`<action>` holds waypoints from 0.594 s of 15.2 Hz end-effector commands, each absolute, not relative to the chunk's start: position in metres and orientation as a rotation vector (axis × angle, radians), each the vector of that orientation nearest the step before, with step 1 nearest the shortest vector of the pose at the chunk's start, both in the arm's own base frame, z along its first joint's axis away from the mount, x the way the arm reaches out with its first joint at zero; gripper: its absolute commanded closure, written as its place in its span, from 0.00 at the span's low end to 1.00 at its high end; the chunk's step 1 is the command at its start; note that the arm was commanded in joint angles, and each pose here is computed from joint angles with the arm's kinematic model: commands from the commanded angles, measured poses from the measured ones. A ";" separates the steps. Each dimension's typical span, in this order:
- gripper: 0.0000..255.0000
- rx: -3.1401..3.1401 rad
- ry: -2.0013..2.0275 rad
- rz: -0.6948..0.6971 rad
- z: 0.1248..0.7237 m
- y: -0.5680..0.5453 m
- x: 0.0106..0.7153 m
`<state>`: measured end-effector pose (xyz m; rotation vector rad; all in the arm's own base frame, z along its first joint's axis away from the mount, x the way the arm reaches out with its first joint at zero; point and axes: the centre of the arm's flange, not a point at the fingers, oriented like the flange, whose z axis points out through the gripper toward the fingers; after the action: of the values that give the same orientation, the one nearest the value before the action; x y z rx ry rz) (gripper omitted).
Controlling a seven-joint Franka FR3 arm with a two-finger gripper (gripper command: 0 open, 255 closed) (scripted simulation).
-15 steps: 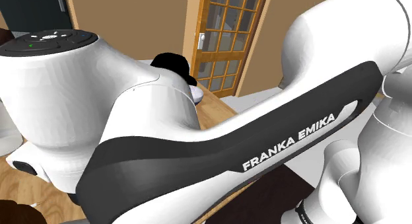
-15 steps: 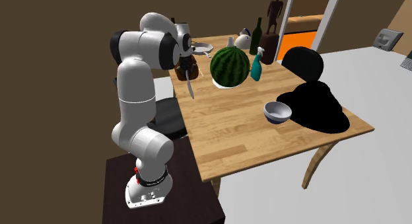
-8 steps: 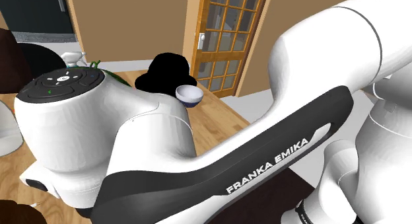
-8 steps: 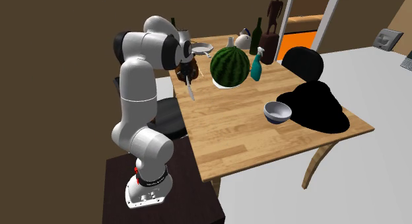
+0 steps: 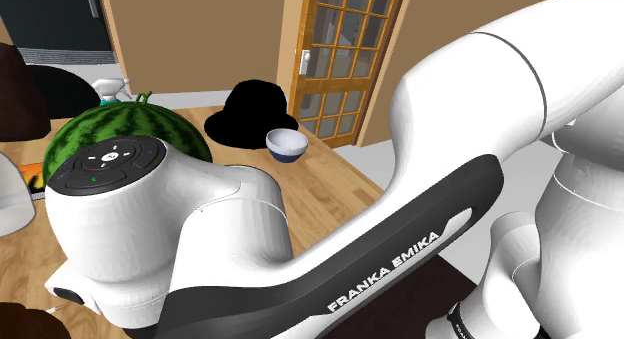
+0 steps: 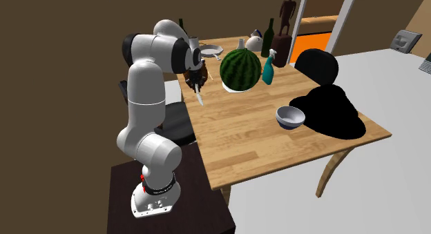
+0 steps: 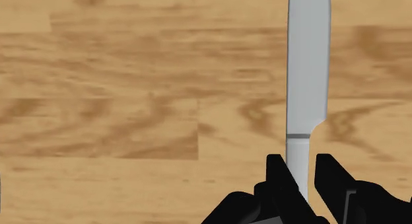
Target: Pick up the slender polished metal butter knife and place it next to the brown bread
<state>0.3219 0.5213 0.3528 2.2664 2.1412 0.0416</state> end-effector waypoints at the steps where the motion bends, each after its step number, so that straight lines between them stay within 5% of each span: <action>1: 1.00 2.266 2.141 0.042 0.352 0.521 0.322; 4: 1.00 2.266 2.141 0.042 0.352 0.521 0.322; 5: 0.00 2.266 2.141 0.042 0.352 0.521 0.322; 9: 0.00 2.266 2.141 0.042 0.352 0.521 0.322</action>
<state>0.3220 0.5214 0.3521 2.2664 2.1412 0.0421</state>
